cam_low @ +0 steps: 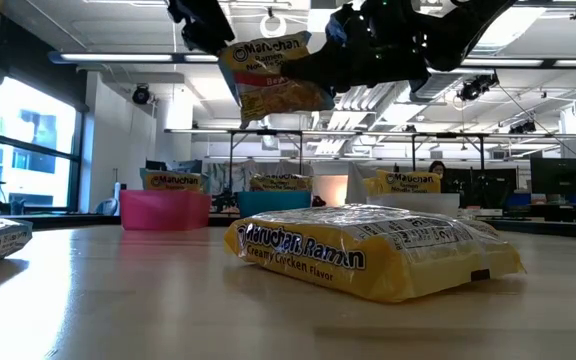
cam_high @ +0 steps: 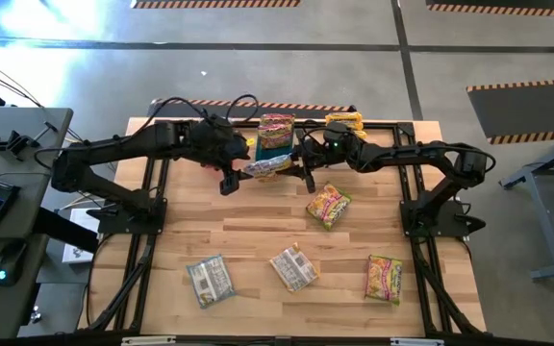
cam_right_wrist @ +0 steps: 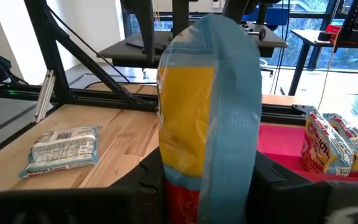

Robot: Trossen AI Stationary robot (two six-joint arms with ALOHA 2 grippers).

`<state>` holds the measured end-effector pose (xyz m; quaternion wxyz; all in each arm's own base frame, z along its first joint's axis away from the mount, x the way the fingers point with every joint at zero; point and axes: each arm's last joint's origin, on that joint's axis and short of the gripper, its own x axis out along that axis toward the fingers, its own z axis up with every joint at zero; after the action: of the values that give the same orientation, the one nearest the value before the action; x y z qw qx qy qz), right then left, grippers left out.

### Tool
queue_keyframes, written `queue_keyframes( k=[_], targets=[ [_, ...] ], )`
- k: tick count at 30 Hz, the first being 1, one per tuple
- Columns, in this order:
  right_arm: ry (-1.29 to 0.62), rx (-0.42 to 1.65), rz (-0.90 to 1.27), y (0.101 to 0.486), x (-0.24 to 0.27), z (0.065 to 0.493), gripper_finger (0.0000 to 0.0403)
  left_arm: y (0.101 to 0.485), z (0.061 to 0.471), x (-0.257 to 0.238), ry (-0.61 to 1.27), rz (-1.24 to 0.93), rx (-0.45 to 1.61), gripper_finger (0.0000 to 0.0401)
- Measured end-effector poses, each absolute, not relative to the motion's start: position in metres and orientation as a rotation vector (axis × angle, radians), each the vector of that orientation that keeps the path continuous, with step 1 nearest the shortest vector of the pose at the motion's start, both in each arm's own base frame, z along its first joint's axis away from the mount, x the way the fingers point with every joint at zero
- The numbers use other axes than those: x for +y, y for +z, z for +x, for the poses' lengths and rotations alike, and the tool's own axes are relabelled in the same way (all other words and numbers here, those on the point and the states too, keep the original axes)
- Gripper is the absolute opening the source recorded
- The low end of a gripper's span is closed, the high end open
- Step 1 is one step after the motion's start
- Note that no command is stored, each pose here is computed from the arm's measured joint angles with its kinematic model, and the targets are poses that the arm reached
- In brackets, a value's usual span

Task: Sort Maruchan noodles
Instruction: Put the top blue noodle pack into the red bin

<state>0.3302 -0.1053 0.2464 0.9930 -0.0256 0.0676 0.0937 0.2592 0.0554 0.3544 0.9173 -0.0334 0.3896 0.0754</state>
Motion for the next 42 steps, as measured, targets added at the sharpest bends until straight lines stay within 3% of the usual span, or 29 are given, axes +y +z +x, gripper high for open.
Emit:
queue_keyframes(
  k=[11, 20, 24, 34, 42],
  targets=[
    [0.179, 0.136, -0.06, 0.246, -0.097, 0.333, 0.0106, 0.358, 0.285, 0.061, 0.125, -0.01, 0.803, 0.0267],
    [0.116, 0.126, -0.069, 0.247, -0.097, 0.335, 0.0106, 0.339, 0.315, 0.059, 0.073, 0.046, 0.883, 0.026],
    [0.114, 0.132, -0.067, 0.247, -0.097, 0.335, 0.0106, 0.337, 0.321, 0.06, 0.072, 0.053, 0.892, 0.0228],
    [0.075, 0.137, -0.082, 0.247, -0.092, 0.337, 0.0113, 0.337, 0.319, 0.062, 0.071, 0.104, 0.901, 0.0094],
    [-0.045, 0.133, -0.158, 0.252, -0.088, 0.337, 0.0183, 0.344, 0.301, 0.069, 0.096, 0.179, 0.969, 0.0083]
  ],
)
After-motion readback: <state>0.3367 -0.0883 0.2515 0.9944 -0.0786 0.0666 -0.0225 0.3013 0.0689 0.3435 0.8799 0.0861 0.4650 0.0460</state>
